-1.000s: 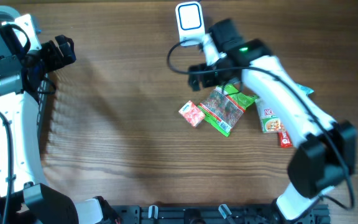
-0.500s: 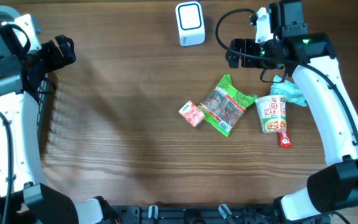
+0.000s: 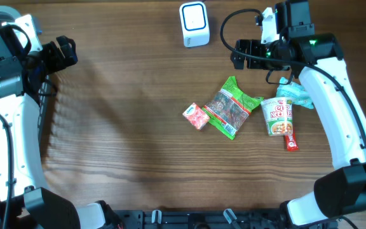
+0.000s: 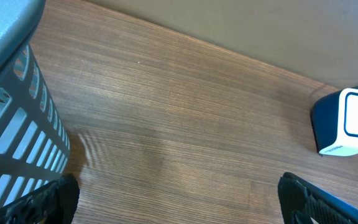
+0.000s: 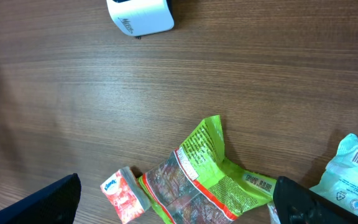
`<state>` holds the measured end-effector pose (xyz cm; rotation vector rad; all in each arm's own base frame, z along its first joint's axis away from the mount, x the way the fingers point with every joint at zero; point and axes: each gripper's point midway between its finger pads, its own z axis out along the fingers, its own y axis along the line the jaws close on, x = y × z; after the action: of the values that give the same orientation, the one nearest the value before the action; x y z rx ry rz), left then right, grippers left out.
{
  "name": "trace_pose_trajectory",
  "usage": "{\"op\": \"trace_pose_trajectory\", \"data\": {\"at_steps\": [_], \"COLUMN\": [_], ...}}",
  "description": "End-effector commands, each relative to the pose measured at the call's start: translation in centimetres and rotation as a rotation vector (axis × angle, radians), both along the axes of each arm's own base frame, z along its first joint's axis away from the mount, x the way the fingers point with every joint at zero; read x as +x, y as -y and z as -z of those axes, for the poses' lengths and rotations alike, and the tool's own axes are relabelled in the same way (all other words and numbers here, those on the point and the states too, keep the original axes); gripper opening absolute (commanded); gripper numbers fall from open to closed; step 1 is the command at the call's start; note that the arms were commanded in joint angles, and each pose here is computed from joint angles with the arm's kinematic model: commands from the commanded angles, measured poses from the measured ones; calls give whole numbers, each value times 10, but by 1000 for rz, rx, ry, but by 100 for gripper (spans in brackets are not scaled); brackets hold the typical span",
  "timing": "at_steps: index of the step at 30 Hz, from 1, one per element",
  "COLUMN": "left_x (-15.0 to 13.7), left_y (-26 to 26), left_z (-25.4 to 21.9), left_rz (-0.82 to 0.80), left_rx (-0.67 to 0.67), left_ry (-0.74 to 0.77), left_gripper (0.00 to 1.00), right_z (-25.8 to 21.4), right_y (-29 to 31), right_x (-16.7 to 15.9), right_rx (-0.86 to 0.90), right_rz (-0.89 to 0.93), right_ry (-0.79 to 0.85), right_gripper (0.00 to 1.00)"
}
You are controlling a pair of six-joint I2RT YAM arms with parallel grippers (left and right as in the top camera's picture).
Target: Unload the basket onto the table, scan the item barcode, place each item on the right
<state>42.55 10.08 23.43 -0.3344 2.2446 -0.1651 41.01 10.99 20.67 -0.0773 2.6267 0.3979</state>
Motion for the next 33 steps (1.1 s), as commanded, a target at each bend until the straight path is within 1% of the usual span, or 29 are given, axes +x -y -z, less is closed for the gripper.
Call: {"op": "trace_pose_trajectory", "data": {"at_steps": [1, 26, 29, 31, 33], "left_x": [2, 2, 2, 2, 2], "left_y": [-1, -1, -1, -1, -1], "left_z": [-6, -6, -6, -6, -6], "left_rz": [7, 7, 7, 7, 7], "left_rx": [2, 2, 2, 1, 2], "left_ry": [16, 16, 16, 16, 16], "left_gripper": [100, 100, 100, 100, 100], "right_z": [-3, 0, -19, -50, -91], "right_y": [-2, -2, 0, 1, 4], "right_x": [3, 3, -3, -13, -29], "right_rx": [14, 11, 18, 32, 51], "right_rz": [4, 5, 5, 5, 4], "right_ry": [5, 2, 48, 125, 231], "right_gripper": [100, 100, 100, 100, 100]}}
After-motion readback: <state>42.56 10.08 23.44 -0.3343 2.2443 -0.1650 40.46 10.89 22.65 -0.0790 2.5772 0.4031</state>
